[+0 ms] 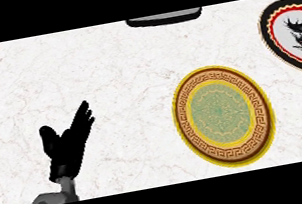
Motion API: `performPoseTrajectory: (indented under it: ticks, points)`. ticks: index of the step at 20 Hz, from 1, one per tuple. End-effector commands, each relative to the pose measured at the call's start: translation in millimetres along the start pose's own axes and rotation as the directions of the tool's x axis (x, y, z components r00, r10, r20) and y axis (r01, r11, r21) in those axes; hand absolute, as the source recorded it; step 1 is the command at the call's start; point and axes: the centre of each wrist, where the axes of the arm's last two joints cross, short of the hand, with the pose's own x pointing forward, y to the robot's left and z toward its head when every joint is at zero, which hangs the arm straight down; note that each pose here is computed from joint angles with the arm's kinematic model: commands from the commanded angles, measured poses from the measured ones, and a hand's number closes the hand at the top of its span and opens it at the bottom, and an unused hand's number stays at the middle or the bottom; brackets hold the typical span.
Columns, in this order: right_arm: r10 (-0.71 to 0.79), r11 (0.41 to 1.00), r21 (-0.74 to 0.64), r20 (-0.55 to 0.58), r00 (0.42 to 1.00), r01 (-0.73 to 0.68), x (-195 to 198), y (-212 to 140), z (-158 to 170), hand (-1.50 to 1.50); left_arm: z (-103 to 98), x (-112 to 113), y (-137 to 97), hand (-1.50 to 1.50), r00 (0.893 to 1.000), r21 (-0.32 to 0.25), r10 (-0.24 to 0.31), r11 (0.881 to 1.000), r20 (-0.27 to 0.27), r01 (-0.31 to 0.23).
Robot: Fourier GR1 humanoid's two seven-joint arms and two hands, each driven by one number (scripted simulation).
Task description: Pick the tomato from the plate and place it in the plate
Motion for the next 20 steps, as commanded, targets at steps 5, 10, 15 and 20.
performPoseTrajectory:
  ticks: [5, 10, 15, 20]
  points:
    - [-0.271, 0.955, -0.123, 0.011, 0.962, 0.271, -17.2, -24.6, -11.1, -1.50, 0.6, -2.3, 4.5, 0.00, 0.999, 0.022, 0.021, 1.000, -0.036, -0.020]
    - [-0.360, 0.933, -0.011, -0.008, 0.933, 0.360, -57.7, -51.7, -10.2, -1.50, 13.3, -10.4, 9.3, 0.00, 0.999, 0.035, -0.003, 0.999, -0.035, 0.004]
    - [-0.386, 0.914, 0.139, 0.005, 0.923, 0.381, -85.0, -61.2, -0.1, -1.50, 20.9, -34.3, 18.6, 0.00, 0.999, 0.044, 0.005, 0.999, -0.050, -0.003]
    - [-0.389, 0.895, 0.237, -0.002, 0.921, 0.379, -108.4, -60.6, 17.0, -1.50, 12.8, -10.0, 19.9, 0.00, 0.999, 0.063, 0.006, 0.998, -0.049, -0.003]
